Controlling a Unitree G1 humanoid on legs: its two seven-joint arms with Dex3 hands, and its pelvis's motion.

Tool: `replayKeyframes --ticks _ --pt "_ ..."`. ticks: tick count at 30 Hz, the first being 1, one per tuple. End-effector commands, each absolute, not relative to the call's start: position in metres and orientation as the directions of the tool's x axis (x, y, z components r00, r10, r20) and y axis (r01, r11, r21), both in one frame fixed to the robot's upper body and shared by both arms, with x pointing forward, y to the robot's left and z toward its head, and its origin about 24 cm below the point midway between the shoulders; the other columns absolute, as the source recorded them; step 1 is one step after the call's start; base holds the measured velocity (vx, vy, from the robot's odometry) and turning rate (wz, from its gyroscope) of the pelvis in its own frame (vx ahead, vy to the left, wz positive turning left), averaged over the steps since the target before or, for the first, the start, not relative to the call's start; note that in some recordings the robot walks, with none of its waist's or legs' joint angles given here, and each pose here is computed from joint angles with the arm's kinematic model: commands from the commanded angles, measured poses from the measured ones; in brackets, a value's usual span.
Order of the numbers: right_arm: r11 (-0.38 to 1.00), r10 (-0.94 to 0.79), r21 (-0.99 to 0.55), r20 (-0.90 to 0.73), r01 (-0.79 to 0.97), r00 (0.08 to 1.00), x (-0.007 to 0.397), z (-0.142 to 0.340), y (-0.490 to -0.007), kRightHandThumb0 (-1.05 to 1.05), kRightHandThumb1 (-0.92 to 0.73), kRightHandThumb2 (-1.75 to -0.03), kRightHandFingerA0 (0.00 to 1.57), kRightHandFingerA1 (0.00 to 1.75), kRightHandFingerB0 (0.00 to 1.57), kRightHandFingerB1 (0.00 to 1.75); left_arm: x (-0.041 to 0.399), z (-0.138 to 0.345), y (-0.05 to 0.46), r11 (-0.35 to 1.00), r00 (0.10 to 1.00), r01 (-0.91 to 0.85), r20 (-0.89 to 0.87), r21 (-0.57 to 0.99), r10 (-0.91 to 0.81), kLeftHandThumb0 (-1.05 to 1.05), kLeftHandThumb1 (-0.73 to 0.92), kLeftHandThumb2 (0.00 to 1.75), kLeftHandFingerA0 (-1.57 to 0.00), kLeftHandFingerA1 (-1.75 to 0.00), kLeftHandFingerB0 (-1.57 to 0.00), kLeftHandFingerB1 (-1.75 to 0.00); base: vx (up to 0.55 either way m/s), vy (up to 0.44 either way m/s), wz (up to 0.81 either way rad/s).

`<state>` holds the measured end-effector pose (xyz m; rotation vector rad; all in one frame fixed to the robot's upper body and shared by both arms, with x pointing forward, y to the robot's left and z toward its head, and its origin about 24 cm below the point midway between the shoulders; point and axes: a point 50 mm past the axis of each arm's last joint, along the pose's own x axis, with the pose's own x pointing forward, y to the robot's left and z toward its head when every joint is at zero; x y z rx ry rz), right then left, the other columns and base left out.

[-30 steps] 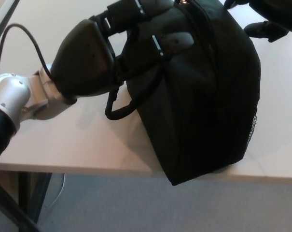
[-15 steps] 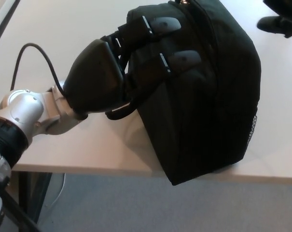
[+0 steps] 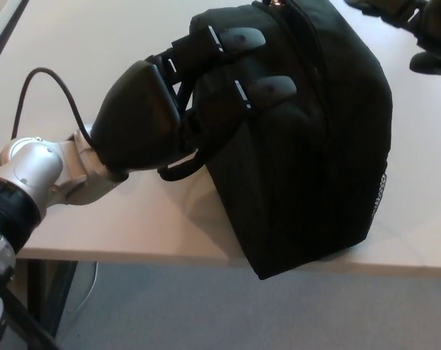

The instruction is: A lunch bag is kept on the middle of the desk and the robot uses both its hands to grab the opening of the bag from the left and right and moves its hands away from each other to spread the bag open

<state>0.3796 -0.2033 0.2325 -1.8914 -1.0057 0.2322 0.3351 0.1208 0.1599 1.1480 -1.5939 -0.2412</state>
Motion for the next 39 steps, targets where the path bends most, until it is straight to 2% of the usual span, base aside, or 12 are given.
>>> replayKeyframes --ticks 1,2,3,11,12,16,17,23,28,30,32,39 --pt "-0.151 0.822 -0.756 0.263 0.637 0.506 0.373 0.243 -0.199 -0.49 -0.41 -0.66 0.23 0.37 0.17 0.37 0.334 0.149 0.128 0.497 0.084 -0.55 0.636 0.671 -0.767 -0.05 0.37 0.89 -0.28 -0.55 -0.14 -0.5 0.0 0.0 0.0" --pt "-0.138 0.82 -0.754 0.276 0.642 0.501 0.373 0.246 -0.198 -0.49 -0.41 -0.66 0.23 0.37 0.17 0.37 0.334 0.149 0.128 0.495 0.084 -0.551 0.634 0.672 -0.768 -0.05 0.37 0.89 -0.28 -0.55 -0.14 -0.5 0.0 0.0 0.0" --pt "-0.133 0.82 -0.751 0.284 0.647 0.497 0.373 0.248 -0.198 -0.5 -0.41 -0.66 0.25 0.38 0.17 0.37 0.334 0.149 0.128 0.493 0.083 -0.553 0.633 0.671 -0.77 -0.08 0.54 0.6 -0.44 -0.37 -0.25 -0.34 0.0 0.0 0.0" --pt "-0.173 0.845 -0.707 0.251 0.686 0.472 0.368 0.268 -0.205 -0.48 -0.42 -0.68 0.31 0.41 0.21 0.39 0.332 0.141 0.131 0.476 0.089 -0.543 0.611 0.692 -0.787 -0.14 0.54 0.6 -0.48 -0.37 -0.27 -0.34 0.0 0.0 0.0" --pt "-0.164 0.853 -0.697 0.256 0.699 0.455 0.365 0.271 -0.207 -0.39 -0.49 -0.55 0.4 0.34 0.29 0.31 0.331 0.136 0.131 0.483 0.089 -0.541 0.618 0.688 -0.781 -0.13 0.54 0.59 -0.51 -0.38 -0.29 -0.34 0.0 0.0 0.0" --pt "-0.145 0.859 -0.683 0.272 0.716 0.433 0.362 0.277 -0.209 -0.4 -0.48 -0.55 0.38 0.33 0.28 0.3 0.329 0.129 0.133 0.466 0.117 -0.522 0.601 0.715 -0.791 -0.1 0.55 0.58 -0.49 -0.37 -0.26 -0.33 0.0 0.0 0.0" --pt "-0.139 0.859 -0.678 0.28 0.722 0.428 0.363 0.279 -0.209 -0.47 -0.41 -0.65 0.32 0.4 0.24 0.37 0.328 0.126 0.134 0.468 0.119 -0.509 0.598 0.722 -0.793 -0.09 0.55 0.57 -0.5 -0.36 -0.25 -0.32 0.0 0.0 0.0" --pt "-0.116 0.857 -0.669 0.307 0.734 0.415 0.363 0.287 -0.203 -0.49 -0.44 -0.7 0.33 0.42 0.25 0.4 0.326 0.119 0.131 0.485 0.124 -0.478 0.603 0.732 -0.788 -0.06 0.54 0.56 -0.48 -0.36 -0.24 -0.32 0.0 0.0 0.0" --pt "-0.099 0.866 -0.673 0.304 0.733 0.396 0.364 0.28 -0.198 -0.5 -0.41 -0.68 0.32 0.41 0.28 0.4 0.326 0.118 0.129 0.484 0.129 -0.47 0.6 0.738 -0.79 -0.05 0.55 0.56 -0.47 -0.36 -0.23 -0.31 0.0 0.0 0.0" --pt "-0.1 0.867 -0.685 0.296 0.722 0.401 0.365 0.278 -0.196 -0.52 -0.41 -0.67 0.35 0.42 0.24 0.38 0.325 0.117 0.128 0.494 0.126 -0.456 0.603 0.74 -0.788 -0.04 0.54 0.56 -0.47 -0.36 -0.23 -0.32 0.0 0.0 0.0" --pt "-0.134 0.873 -0.701 0.251 0.701 0.419 0.367 0.272 -0.192 -0.5 -0.43 -0.69 0.29 0.41 0.18 0.37 0.325 0.115 0.129 0.49 0.124 -0.463 0.602 0.738 -0.789 -0.05 0.56 0.58 -0.47 -0.36 -0.24 -0.33 0.0 0.0 0.0" --pt "-0.104 0.898 -0.684 0.247 0.722 0.364 0.369 0.265 -0.177 -0.49 -0.46 -0.7 0.29 0.4 0.23 0.38 0.325 0.114 0.128 0.491 0.115 -0.473 0.604 0.732 -0.789 -0.1 0.56 0.59 -0.5 -0.37 -0.29 -0.33 0.0 0.0 0.0"
